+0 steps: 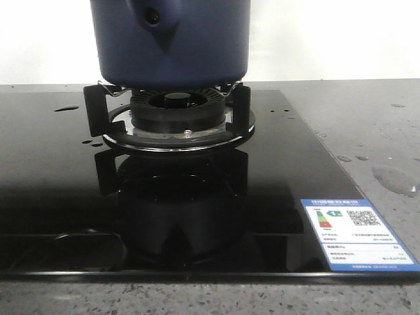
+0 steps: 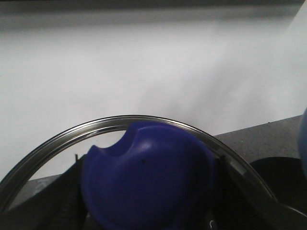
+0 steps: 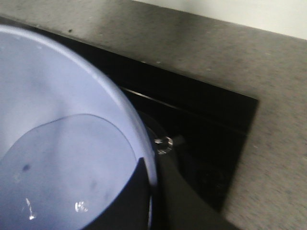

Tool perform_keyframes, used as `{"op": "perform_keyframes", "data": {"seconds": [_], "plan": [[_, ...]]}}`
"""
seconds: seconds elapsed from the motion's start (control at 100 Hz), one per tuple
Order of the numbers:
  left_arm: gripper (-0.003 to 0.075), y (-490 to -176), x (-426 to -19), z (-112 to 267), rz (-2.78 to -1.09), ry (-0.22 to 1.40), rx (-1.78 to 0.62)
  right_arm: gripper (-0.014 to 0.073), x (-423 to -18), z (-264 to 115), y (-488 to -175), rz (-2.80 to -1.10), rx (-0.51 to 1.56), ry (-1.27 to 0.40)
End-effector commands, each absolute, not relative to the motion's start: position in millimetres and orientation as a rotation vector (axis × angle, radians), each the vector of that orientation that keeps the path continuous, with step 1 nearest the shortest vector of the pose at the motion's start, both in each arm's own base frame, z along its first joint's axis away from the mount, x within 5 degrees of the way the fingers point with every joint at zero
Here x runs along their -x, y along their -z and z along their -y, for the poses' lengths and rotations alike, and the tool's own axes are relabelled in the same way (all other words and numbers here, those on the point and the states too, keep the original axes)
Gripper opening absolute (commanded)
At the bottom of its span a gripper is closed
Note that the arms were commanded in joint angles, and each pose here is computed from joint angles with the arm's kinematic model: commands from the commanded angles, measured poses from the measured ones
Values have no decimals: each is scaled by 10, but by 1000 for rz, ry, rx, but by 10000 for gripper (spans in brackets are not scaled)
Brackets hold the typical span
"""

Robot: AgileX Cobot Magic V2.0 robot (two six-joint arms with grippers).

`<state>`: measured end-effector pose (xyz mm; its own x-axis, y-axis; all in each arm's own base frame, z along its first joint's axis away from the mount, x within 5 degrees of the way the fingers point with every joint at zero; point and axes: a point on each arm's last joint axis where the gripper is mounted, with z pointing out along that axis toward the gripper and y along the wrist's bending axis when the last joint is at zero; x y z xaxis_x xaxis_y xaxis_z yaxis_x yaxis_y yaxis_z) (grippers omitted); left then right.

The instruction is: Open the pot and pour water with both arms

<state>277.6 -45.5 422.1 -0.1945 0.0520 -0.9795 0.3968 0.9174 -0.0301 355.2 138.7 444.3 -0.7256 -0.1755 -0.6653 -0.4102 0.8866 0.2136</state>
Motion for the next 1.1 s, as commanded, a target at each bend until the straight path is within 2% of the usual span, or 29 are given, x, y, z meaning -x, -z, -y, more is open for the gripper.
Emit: {"op": "perform_keyframes", "data": {"seconds": [0.0,0.21,0.59,1.09], "plan": [[357,-4474,-2666,408,-1646,306,-278,-54,-3460,-1481,-4763,-2179,404,-530],[357,-4474,-2666,408,-1646,306,-278,-42,-3490,-1691,-4768,-2010,455,-508],[357,-4476,-2665,411,-1646,315,-274,-43,-3296,-1654,-4502,-1639,375,-415],[357,-4472,-2662,417,-1649,320,-280,-46,-3213,-1636,-4098,-1355,327,-325]]}}
